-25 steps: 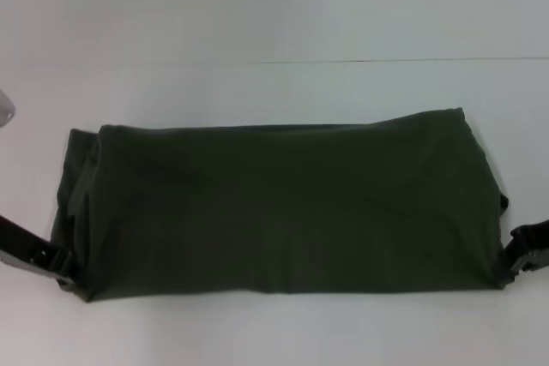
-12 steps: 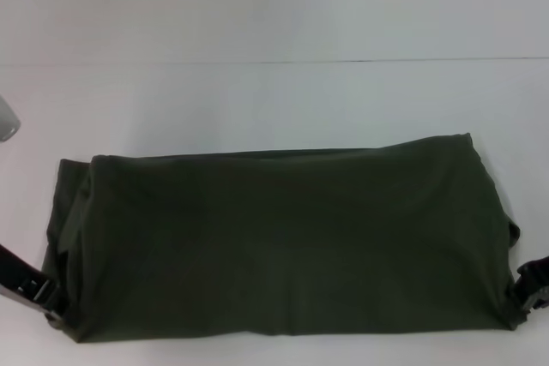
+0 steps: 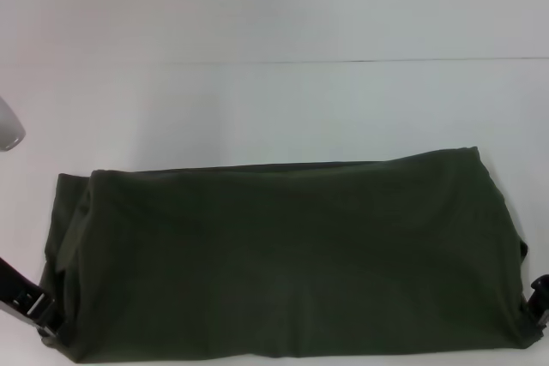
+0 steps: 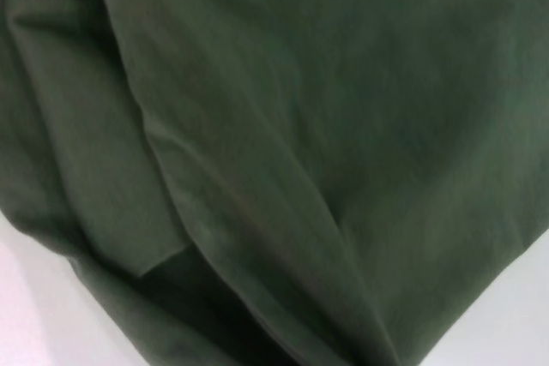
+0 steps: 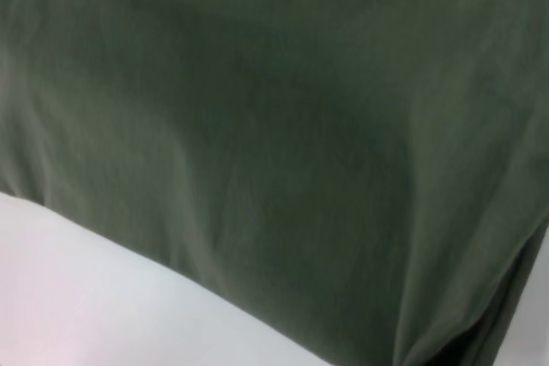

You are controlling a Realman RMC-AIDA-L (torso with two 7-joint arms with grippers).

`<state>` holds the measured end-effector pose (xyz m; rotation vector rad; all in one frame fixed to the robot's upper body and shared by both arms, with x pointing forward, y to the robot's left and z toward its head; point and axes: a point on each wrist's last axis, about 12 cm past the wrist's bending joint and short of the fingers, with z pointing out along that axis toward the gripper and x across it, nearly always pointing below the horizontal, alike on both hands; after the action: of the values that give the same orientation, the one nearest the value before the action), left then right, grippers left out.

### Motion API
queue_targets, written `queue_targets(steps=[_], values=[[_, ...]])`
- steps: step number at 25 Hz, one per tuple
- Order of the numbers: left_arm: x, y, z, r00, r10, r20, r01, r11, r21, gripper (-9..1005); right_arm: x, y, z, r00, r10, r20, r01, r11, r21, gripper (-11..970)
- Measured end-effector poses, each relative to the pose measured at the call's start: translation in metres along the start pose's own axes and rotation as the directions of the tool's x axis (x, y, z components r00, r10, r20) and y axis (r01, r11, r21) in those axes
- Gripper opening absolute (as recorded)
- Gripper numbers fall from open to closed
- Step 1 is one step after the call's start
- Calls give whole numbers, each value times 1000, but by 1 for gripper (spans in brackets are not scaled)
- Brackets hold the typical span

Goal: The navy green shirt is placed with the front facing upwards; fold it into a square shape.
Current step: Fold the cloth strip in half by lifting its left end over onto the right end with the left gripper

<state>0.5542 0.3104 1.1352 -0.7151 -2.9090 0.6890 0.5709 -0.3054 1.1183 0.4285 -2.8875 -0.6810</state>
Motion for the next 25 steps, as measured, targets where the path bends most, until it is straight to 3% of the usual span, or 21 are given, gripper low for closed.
queue_targets(steps=[12,18,25], values=[[-4,2,-1,1000,-1,29,1,1000,-22,49,-1,6,-5,999,-13,-36,14,1000,3,79],[-6,2,-2,999,3,33,-2,1000,-25,49,1,4,-5,996,2,-94,4,998,69,114],[-7,3,-2,999,1,50,0,1000,-29,48,2,-2,-21,999,19,-41,-18,999,42,418]])
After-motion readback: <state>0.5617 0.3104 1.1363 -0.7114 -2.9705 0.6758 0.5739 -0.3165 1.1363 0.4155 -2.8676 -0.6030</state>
